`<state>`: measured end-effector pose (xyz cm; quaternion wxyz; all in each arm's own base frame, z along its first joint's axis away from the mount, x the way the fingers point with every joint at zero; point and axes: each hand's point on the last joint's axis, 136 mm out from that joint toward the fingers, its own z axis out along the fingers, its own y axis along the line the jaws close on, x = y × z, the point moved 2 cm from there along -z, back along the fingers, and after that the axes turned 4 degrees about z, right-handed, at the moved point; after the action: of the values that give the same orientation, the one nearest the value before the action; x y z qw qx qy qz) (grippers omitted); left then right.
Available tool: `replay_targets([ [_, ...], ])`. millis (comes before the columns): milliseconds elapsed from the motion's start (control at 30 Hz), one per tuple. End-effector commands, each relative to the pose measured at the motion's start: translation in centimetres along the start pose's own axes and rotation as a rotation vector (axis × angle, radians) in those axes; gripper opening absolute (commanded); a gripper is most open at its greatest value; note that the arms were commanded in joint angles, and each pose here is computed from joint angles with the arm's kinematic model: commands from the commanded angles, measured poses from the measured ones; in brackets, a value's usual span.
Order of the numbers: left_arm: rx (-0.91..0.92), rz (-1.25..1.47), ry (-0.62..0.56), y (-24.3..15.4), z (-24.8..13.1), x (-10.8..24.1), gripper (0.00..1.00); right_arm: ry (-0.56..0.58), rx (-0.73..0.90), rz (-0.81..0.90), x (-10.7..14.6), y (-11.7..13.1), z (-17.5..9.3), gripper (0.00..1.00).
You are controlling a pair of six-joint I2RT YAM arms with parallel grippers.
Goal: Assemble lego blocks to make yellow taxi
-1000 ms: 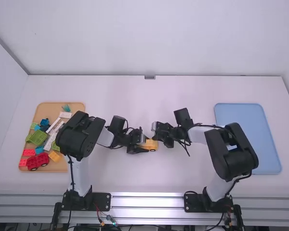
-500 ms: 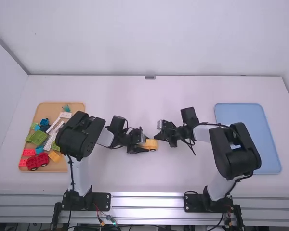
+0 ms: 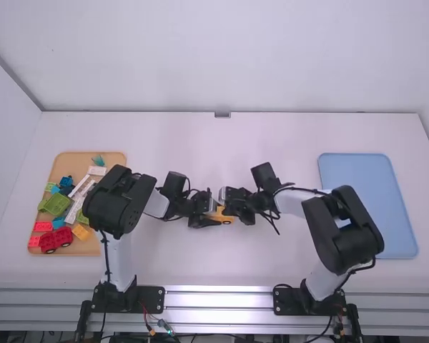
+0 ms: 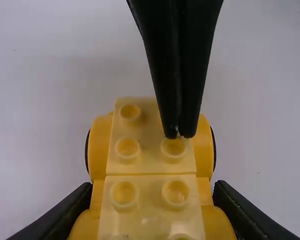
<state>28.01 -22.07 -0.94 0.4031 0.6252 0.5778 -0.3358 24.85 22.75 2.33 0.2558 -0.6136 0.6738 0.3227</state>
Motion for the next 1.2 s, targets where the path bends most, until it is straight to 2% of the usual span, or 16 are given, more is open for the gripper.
replay_targets([
  [0, 0.000, -0.018, 0.015, 0.0, 0.2, 0.3, 0.25, 0.156, 0.048, 0.064, 3.3, -0.2, 0.6, 0.00],
  [100, 0.002, -0.017, 0.015, -0.1, 0.2, 0.3, 0.26, 0.198, 0.055, 0.095, 4.7, -0.4, 0.9, 0.00],
  [267, -0.002, -0.018, 0.016, 0.0, 0.2, 0.4, 0.26, 0.206, 0.019, 0.131, 5.8, -0.8, 2.3, 0.00],
  [333, -0.005, -0.019, 0.016, 0.1, 0.1, 0.4, 0.27, 0.142, -0.019, 0.087, 4.9, -0.9, 2.4, 0.00],
  [400, -0.004, -0.016, 0.018, 0.1, 0.2, 0.4, 0.29, -0.041, -0.066, -0.012, 1.9, -1.0, 1.4, 0.00],
  [433, -0.003, -0.015, 0.018, 0.0, 0.2, 0.3, 0.29, -0.054, -0.067, -0.017, 1.7, -1.0, 1.3, 0.00],
  [500, -0.007, -0.007, 0.015, 0.2, 0.2, 0.3, 0.31, -0.202, -0.050, -0.087, -1.0, -1.6, -1.3, 0.00],
  [633, -0.026, 0.008, 0.023, 0.6, 0.2, 0.3, 0.36, -0.288, 0.035, -0.113, -3.0, -3.0, -5.2, 0.00],
  [667, -0.044, -0.007, 0.035, 0.9, 0.2, 0.4, 0.38, -0.290, 0.080, -0.087, -3.3, -3.8, -6.4, 0.04],
  [700, -0.056, -0.024, 0.046, 1.2, 0.2, 0.5, 0.38, -0.288, 0.101, -0.071, -3.3, -4.1, -6.9, 0.14],
  [733, -0.072, -0.043, 0.061, 1.6, 0.2, 0.7, 0.39, -0.273, 0.146, -0.027, -3.2, -4.9, -7.7, 0.80],
  [767, -0.080, -0.055, 0.072, 2.0, 0.2, 0.8, 0.40, -0.248, 0.193, 0.022, -2.8, -5.6, -8.5, 0.98],
  [867, -0.082, -0.063, 0.085, 2.7, 0.2, 0.7, 0.43, -0.168, 0.314, 0.150, -1.5, -7.0, -9.8, 0.98],
  [933, -0.075, -0.051, 0.090, 2.9, 0.2, 0.6, 0.43, -0.130, 0.369, 0.218, -0.7, -7.7, -10.1, 0.98],
  [1067, -0.036, -0.035, 0.115, 3.2, 0.3, 0.5, 0.45, -0.053, 0.578, 0.398, 1.7, -9.3, -10.3, 0.98],
  [1167, -0.014, -0.028, 0.128, 3.1, 0.3, 0.5, 0.49, -0.057, 0.653, 0.406, 1.8, -9.2, -9.7, 0.98],
])
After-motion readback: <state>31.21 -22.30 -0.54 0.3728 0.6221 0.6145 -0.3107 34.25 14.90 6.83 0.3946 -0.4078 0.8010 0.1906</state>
